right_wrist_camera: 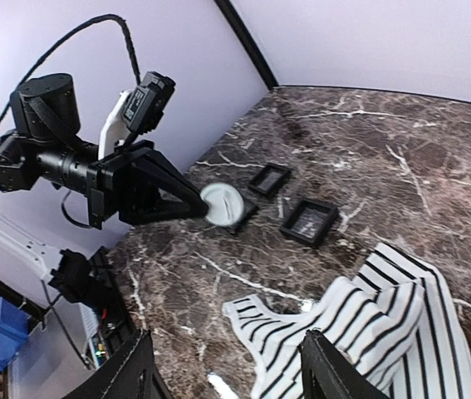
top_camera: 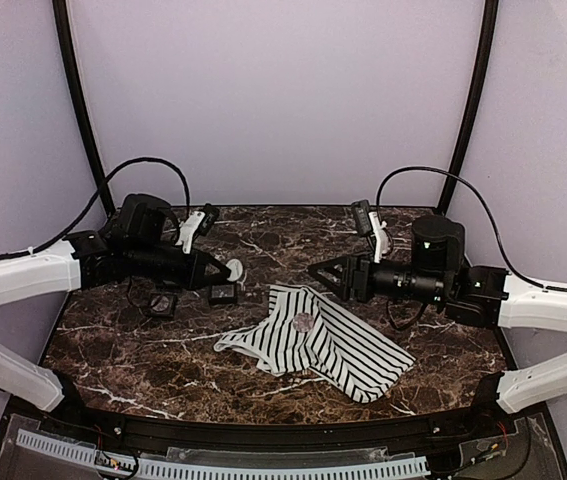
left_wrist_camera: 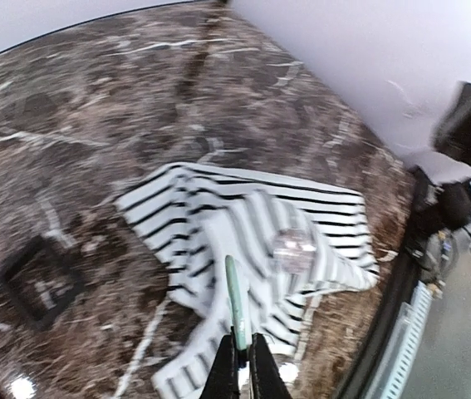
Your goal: Remove the brooch from the garment
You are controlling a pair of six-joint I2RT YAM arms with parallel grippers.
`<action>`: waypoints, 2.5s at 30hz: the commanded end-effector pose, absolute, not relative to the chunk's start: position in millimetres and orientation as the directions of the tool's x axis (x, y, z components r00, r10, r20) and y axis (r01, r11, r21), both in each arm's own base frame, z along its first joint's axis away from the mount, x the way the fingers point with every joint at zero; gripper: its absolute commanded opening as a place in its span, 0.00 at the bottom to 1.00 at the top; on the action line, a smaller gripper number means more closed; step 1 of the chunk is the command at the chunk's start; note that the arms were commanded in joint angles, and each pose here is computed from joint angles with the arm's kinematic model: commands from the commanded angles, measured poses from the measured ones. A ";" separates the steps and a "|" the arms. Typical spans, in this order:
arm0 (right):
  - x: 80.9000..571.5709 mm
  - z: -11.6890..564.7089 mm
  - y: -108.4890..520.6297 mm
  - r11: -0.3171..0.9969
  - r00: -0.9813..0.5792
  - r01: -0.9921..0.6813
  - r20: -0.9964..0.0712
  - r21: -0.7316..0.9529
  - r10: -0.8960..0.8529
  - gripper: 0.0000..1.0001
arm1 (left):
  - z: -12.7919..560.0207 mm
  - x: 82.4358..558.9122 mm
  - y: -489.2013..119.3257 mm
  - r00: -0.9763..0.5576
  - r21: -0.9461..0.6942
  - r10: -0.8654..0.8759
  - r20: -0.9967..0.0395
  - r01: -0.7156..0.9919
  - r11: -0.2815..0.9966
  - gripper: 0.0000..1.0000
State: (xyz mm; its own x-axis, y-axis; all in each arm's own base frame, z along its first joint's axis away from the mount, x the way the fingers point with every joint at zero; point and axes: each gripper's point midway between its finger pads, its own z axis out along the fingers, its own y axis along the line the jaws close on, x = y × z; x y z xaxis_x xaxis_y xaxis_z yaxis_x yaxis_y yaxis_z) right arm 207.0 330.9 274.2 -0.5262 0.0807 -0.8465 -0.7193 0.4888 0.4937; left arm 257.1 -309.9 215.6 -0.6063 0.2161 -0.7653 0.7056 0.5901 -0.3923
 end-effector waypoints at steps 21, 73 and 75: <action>252.3 225.5 266.3 0.741 -0.583 -0.470 -0.799 0.480 0.148 0.64 | 99.1 397.3 -113.6 -0.846 0.368 0.271 -0.460 0.096 0.925 0.01; 246.7 213.7 261.0 0.729 -0.621 -0.444 -0.766 0.520 0.168 0.64 | 57.7 436.3 -114.6 -0.877 0.361 0.265 -0.400 0.114 0.925 0.20; 246.4 213.3 260.6 0.728 -0.622 -0.442 -0.764 0.523 0.171 0.64 | 58.5 435.3 -115.4 -0.879 0.355 0.263 -0.398 0.117 0.928 0.23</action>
